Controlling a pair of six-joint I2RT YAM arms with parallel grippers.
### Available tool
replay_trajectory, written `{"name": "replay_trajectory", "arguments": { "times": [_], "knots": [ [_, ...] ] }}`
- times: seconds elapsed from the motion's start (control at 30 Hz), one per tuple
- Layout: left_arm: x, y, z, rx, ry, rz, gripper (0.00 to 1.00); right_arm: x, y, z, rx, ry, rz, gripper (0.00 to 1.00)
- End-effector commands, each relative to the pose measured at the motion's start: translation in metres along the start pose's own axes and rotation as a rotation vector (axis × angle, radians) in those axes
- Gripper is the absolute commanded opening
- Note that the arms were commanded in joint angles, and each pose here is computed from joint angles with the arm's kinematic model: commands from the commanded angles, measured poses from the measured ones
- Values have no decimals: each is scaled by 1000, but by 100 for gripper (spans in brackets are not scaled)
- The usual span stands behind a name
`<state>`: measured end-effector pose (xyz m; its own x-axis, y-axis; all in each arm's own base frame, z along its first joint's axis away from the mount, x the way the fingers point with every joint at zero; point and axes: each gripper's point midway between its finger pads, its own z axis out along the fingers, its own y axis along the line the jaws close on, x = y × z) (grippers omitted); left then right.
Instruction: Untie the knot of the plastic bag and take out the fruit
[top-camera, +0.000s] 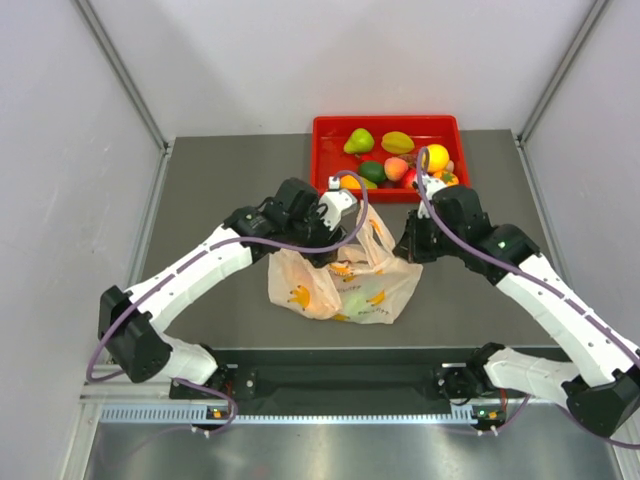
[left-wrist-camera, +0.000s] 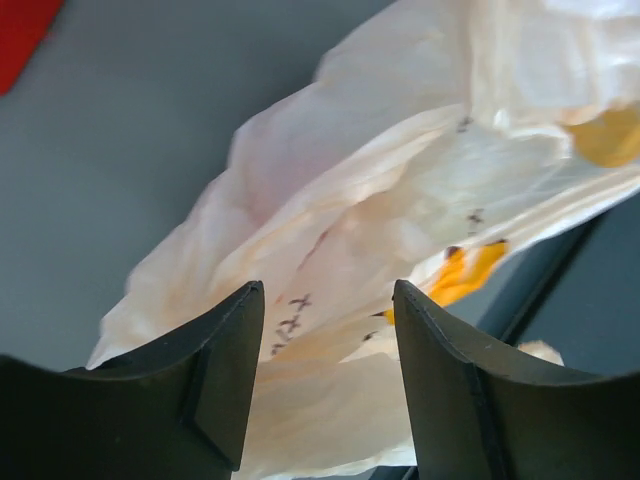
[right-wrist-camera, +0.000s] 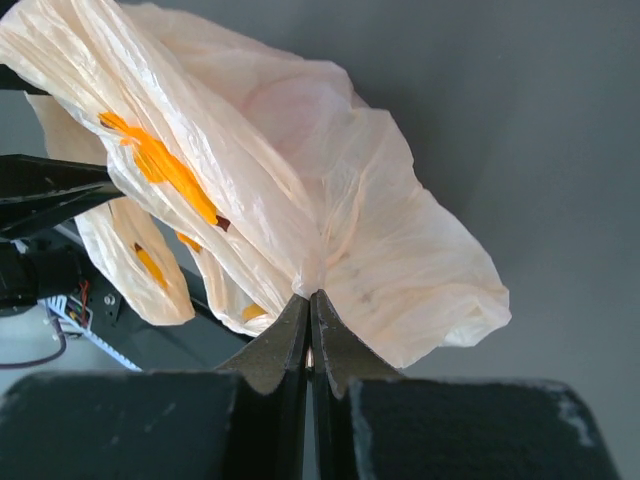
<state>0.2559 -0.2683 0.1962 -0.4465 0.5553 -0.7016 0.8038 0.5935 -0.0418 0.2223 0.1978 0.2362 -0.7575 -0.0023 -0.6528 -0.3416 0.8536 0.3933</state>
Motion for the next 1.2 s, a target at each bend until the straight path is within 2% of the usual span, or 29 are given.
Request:
{"name": "replay_trajectory", "arguments": {
  "times": [0.0, 0.1, 0.23, 0.37, 0.6, 0.67, 0.73, 0.87, 1.17],
  "knots": [
    [-35, -34, -10, 201, -127, 55, 59, -6, 6, -9, -51, -58, 3, 0],
    [-32, -36, -1, 231, -107, 87, 58, -3, 6, -12, -58, -61, 5, 0],
    [-36, -17, 12, 129, -109, 97, 54, -2, 7, -14, -66, -61, 9, 0],
    [-67, 0, 6, 31, -220, 104, 54, 1, 5, -18, -61, -61, 4, 0],
    [-92, 17, -7, -79, -332, 108, 54, 5, 2, -22, -51, -59, 2, 0],
    [-90, 6, -5, -13, -322, 134, 53, 6, 2, -23, -48, -56, 2, 0],
    [-75, -1, 6, 41, -240, 145, 52, 6, 0, -22, -42, -51, -2, 0],
    [-62, -26, 10, 194, -176, 162, 50, 5, -1, -20, -34, -48, -2, 0],
    [-33, -28, 30, 235, -67, 172, 49, 7, -3, -19, -28, -38, -1, 0]
  ]
}}
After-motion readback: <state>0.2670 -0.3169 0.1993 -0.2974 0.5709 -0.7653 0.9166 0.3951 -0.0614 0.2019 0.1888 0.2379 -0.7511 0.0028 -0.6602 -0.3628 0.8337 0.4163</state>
